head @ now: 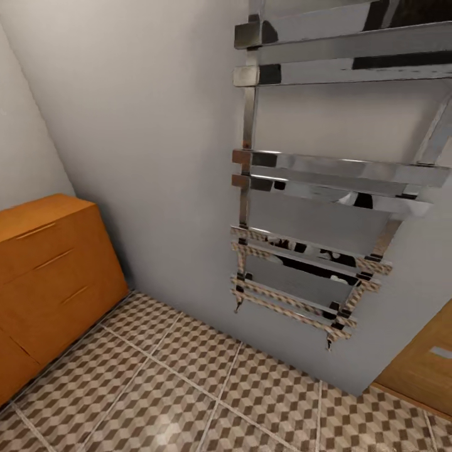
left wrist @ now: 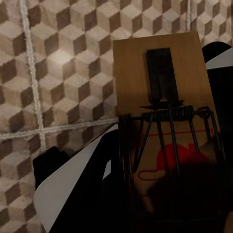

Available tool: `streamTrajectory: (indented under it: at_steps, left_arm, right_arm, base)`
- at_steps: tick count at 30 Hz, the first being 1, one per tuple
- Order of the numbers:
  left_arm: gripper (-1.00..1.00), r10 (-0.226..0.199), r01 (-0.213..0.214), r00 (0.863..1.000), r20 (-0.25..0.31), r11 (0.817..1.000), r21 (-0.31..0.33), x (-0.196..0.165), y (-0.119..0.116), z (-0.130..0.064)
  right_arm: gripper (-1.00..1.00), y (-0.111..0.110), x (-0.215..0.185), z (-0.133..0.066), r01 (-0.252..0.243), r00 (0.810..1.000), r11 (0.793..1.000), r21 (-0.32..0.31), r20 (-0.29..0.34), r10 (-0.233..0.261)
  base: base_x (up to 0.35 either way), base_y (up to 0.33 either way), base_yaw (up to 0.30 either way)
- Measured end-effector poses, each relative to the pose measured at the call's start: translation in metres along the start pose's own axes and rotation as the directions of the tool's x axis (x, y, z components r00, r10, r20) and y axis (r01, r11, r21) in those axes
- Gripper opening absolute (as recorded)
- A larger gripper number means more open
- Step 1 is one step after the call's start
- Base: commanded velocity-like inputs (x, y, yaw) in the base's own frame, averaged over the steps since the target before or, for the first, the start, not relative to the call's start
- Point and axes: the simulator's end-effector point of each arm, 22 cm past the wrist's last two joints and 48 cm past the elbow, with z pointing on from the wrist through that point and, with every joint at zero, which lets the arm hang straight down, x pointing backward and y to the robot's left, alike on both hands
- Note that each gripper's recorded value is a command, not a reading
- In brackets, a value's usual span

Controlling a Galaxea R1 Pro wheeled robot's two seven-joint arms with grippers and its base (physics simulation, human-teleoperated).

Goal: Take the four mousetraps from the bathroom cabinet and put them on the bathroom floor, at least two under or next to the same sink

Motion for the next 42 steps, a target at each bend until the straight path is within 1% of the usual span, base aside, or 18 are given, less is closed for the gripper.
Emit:
streamTrajectory:
  at_steps: [42]
  left_arm:
    - [-1.00,-0.010,0.010,1.000,-0.017,1.000,0.009,0.0080,-0.0021,0.0034]
  right_arm:
    - [-1.00,-0.0003,0.0095,0.0020,0.007,1.000,1.000,0.002,-0.021,-0.007]
  base:
    - [0.000,0.000,-0.284]
